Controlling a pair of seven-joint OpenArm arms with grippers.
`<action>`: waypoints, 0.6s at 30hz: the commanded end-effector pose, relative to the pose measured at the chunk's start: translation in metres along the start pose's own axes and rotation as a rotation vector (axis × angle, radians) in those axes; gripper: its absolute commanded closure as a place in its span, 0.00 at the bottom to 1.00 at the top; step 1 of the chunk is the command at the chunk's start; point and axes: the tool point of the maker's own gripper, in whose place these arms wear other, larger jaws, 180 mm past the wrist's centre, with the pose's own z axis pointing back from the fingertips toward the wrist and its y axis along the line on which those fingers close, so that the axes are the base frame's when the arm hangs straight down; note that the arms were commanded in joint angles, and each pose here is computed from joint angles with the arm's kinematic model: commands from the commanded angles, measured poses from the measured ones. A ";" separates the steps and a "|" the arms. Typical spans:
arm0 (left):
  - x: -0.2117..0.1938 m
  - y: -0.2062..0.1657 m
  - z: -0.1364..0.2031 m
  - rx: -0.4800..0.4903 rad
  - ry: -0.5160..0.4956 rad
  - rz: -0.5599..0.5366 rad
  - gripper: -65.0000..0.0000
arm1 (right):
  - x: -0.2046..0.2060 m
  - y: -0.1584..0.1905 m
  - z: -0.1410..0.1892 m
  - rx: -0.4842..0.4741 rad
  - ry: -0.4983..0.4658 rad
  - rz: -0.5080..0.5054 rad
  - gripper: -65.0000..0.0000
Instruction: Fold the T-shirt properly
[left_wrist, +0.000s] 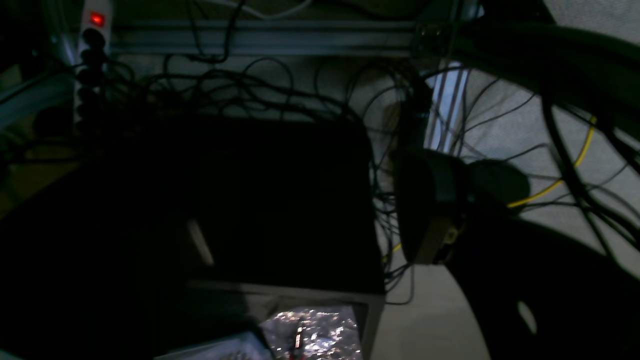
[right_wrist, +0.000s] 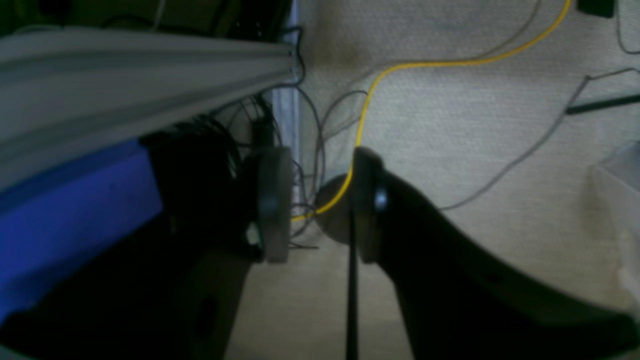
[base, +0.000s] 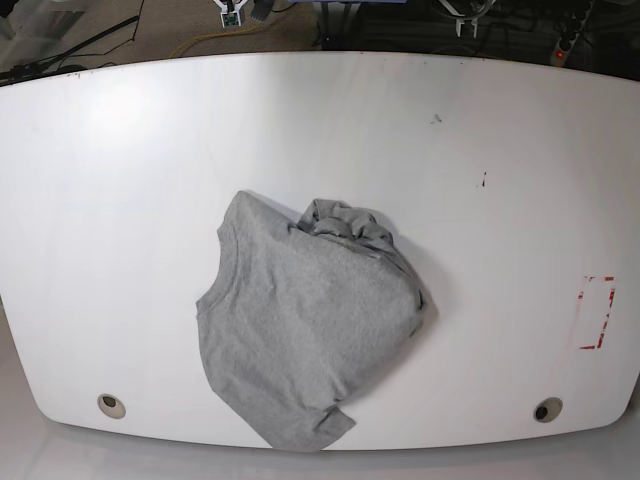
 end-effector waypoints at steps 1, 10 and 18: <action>0.001 0.004 0.011 0.007 -0.031 -0.014 0.32 | -0.006 -0.004 0.012 -0.012 -0.010 0.007 0.71; 0.002 0.012 0.067 0.017 -0.142 -0.065 0.32 | -0.016 -0.002 0.058 -0.034 -0.069 0.044 0.71; 0.015 0.014 0.127 0.012 -0.244 -0.116 0.32 | -0.020 0.003 0.103 -0.015 -0.111 0.088 0.71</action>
